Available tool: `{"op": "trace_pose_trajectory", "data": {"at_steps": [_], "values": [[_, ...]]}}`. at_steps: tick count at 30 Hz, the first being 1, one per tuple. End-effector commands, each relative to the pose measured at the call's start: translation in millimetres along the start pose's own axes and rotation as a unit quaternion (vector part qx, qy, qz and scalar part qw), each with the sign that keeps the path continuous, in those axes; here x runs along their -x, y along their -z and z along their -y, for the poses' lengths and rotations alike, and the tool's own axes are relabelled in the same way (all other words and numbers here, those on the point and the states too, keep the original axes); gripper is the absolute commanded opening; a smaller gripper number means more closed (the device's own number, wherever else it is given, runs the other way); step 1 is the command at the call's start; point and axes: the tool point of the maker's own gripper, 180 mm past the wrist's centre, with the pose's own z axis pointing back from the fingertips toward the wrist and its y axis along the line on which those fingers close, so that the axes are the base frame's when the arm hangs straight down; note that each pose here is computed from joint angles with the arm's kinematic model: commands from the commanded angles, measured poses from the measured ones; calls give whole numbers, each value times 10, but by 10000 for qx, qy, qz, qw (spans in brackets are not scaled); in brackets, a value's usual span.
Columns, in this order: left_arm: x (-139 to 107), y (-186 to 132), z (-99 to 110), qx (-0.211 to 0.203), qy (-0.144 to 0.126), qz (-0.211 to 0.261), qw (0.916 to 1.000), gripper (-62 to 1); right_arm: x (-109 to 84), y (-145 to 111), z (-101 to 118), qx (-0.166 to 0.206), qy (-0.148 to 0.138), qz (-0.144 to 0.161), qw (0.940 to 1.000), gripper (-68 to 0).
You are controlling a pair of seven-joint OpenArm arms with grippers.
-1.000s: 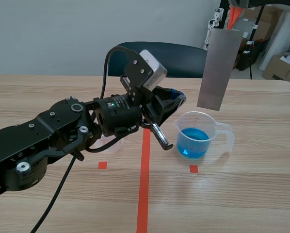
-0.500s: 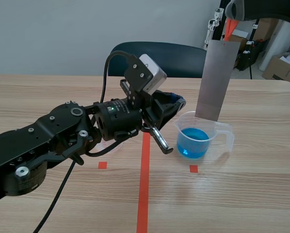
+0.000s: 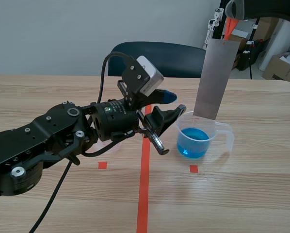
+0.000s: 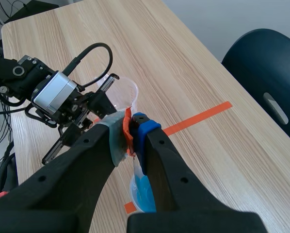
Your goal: Do the redox reaction experiment. lower the plate into the blue solution
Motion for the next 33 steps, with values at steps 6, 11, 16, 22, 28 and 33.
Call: {"op": "trace_pose_trajectory", "data": {"at_steps": [6, 11, 16, 22, 28, 33], "values": [[-76, -171, -94, -55, 128, 46, 9999, -165, -116, -69, 75, 95, -80, 172, 9998, -671], [-87, -462, -136, -211, -42, 63, 9997, -131, -91, -61, 124, 137, 14, 206, 9997, -671], [-161, -798, -247, -533, -180, 131, 9983, -19, -50, -12, 158, 138, 110, 231, 9996, -671], [-140, -1169, -277, -740, -96, -35, 9972, 14, -12, 13, 183, 159, 138, 201, 9996, -671], [-61, -1592, -247, -941, -266, -24, 9952, 14, 32, 59, 192, 174, 80, 129, 9997, -671], [20, -1945, -203, -1081, -356, -99, 9935, 14, 78, 77, 240, 228, 134, 111, 9996, -671]]}}
